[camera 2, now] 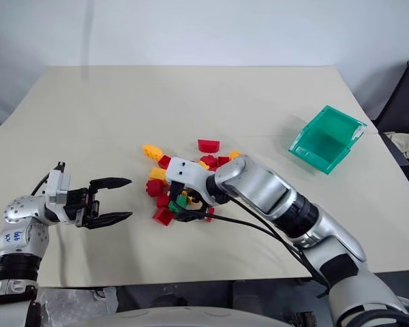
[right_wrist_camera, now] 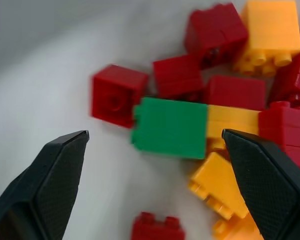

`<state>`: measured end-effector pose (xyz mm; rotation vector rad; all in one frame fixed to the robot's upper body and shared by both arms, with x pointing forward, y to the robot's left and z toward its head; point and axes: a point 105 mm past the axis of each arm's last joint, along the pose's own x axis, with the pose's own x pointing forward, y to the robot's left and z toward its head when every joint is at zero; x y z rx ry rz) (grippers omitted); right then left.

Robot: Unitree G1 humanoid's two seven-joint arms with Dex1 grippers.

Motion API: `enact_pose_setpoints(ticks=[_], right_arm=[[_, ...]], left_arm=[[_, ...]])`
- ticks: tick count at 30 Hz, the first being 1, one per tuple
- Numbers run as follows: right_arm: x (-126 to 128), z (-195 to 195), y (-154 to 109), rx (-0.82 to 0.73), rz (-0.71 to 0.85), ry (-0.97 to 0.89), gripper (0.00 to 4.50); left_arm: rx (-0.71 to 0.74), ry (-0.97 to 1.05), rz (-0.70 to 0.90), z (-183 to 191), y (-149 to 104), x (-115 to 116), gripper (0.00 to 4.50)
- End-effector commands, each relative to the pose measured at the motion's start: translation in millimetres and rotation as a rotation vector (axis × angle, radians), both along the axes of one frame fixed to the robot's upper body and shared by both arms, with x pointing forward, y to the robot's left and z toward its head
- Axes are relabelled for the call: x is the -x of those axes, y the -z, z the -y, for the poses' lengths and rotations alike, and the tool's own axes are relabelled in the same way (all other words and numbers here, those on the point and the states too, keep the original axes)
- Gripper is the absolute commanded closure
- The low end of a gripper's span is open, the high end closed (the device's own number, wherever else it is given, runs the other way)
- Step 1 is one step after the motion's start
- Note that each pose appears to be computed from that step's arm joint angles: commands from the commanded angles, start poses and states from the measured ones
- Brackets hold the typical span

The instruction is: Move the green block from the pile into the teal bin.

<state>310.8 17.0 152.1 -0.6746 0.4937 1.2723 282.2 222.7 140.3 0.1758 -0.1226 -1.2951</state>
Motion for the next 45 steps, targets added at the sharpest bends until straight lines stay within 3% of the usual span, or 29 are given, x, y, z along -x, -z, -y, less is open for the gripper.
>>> enact_pose_setpoints(ticks=[1,5,17,22,33,43,45], right_arm=[[-4.2,-2.1,17.9,0.081,-0.037,0.018,0.03],[-5.5,-6.0,23.5,0.105,-0.042,0.006,0.03],[34.4,2.9,20.3,0.160,-0.108,-0.086,0.03],[36.0,-2.3,21.2,0.155,-0.113,-0.095,0.03],[10.0,-25.6,21.9,0.070,-0.084,-0.007,0.03],[0.0,-28.1,15.0,0.019,-0.043,0.008,3.39],[-4.4,-29.2,13.1,0.010,-0.025,0.019,3.39]], left_arm=[[-0.002,0.000,0.052,-2.7,-9.0,5.1,0.00],[0.001,-0.008,0.054,-2.2,-9.1,5.3,0.00],[0.011,-0.023,0.060,-1.0,-8.8,6.7,0.00],[0.015,-0.023,0.060,0.3,-8.5,5.6,0.00],[0.015,-0.025,0.068,0.6,-8.5,5.9,0.00],[0.018,-0.029,0.069,0.9,-7.6,8.9,0.00],[0.019,-0.032,0.071,0.8,-7.6,9.2,0.00]])
